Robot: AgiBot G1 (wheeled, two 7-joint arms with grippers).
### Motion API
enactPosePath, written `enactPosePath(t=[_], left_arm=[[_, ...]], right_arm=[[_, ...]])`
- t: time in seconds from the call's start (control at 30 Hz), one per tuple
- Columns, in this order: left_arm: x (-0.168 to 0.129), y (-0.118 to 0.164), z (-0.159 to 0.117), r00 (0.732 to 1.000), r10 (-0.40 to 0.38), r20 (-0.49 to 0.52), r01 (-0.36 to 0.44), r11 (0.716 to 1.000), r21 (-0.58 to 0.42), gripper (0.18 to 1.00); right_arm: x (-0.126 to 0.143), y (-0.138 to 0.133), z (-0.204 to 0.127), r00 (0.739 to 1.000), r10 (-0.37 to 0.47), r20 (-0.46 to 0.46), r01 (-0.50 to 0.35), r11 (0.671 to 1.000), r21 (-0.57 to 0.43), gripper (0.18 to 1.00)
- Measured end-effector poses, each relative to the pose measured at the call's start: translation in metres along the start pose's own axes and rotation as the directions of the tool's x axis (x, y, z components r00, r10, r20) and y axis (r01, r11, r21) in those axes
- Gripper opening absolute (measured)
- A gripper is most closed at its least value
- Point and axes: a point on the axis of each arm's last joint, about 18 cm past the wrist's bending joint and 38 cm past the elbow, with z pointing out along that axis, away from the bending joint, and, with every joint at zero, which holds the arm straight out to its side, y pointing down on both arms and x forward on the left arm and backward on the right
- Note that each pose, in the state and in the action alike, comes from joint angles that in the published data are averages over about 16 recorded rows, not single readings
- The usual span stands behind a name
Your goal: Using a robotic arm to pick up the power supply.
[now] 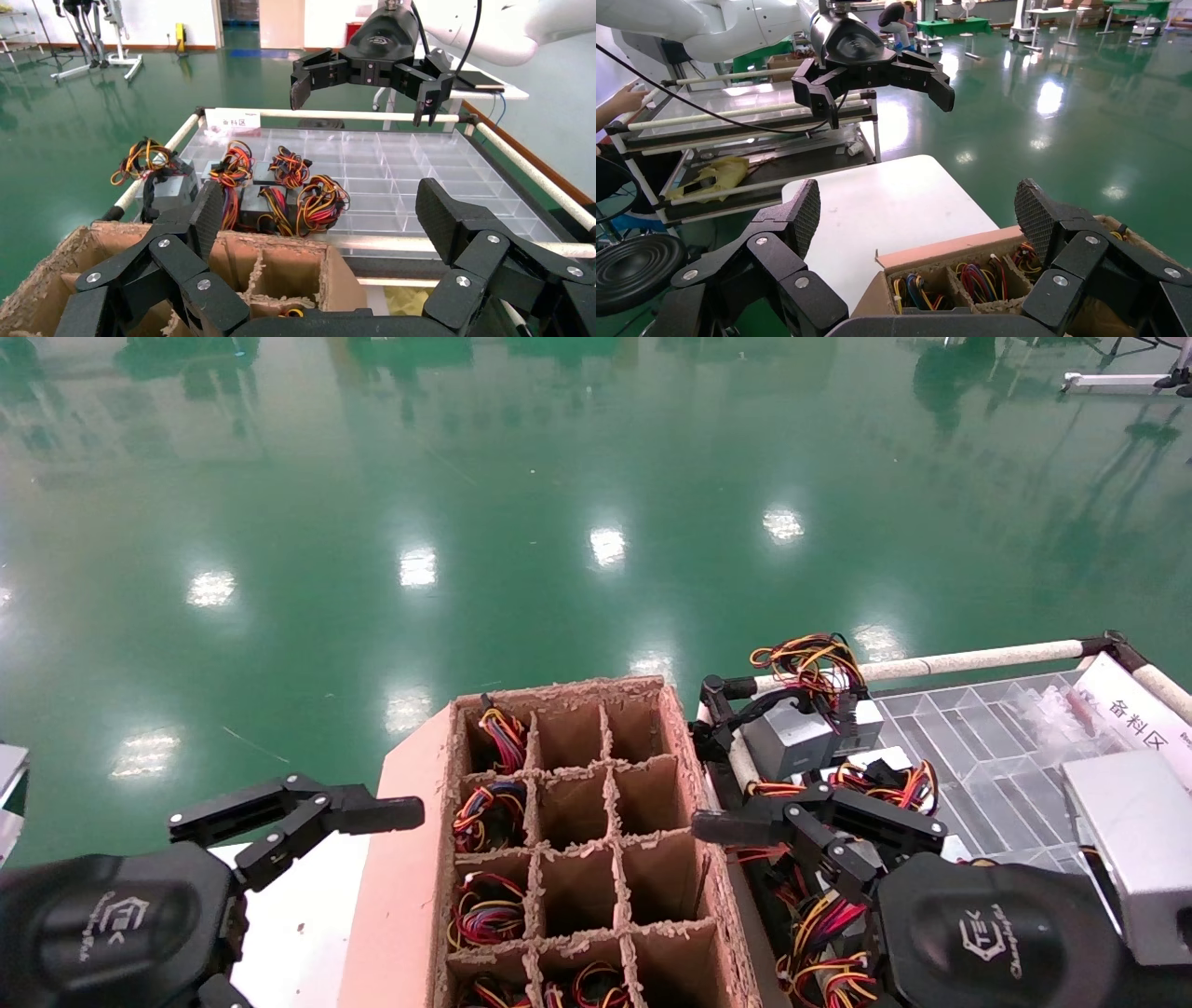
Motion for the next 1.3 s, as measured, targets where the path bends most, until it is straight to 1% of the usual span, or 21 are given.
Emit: enactPosePath(t=[0.3,0.5,0.7,0.9,1.23,1.3], left_arm=[[0.0000,0.0000,0.0000,1.000,0.000,0.000,0.000,1.000,0.000,0.986],[0.0000,0.0000,0.0000,1.000,0.000,0.000,0.000,1.000,0.000,0.946],[0.0000,0.0000,0.0000,1.000,0.000,0.000,0.000,1.000,0.000,0.868],[0.0000,0.0000,0.0000,1.000,0.000,0.000,0.000,1.000,0.000,0.756],[0.0000,0.0000,0.0000,1.000,0.000,0.000,0.000,1.000,0.000,0.510],[0.0000,0.0000,0.0000,1.000,0.000,0.000,0.000,1.000,0.000,0.474]], right_arm=[[0.0000,0.0000,0.0000,1.000,0.000,0.000,0.000,1.000,0.000,1.000],[0.0000,0.0000,0.0000,1.000,0.000,0.000,0.000,1.000,0.000,1.000],[0.0000,0.0000,0.0000,1.000,0.000,0.000,0.000,1.000,0.000,1.000],[0.0000,0.0000,0.0000,1.000,0.000,0.000,0.000,1.000,0.000,1.000],[0.0000,0.0000,0.0000,1.000,0.000,0.000,0.000,1.000,0.000,1.000],[0.0000,0.0000,0.0000,1.000,0.000,0.000,0.000,1.000,0.000,1.000]])
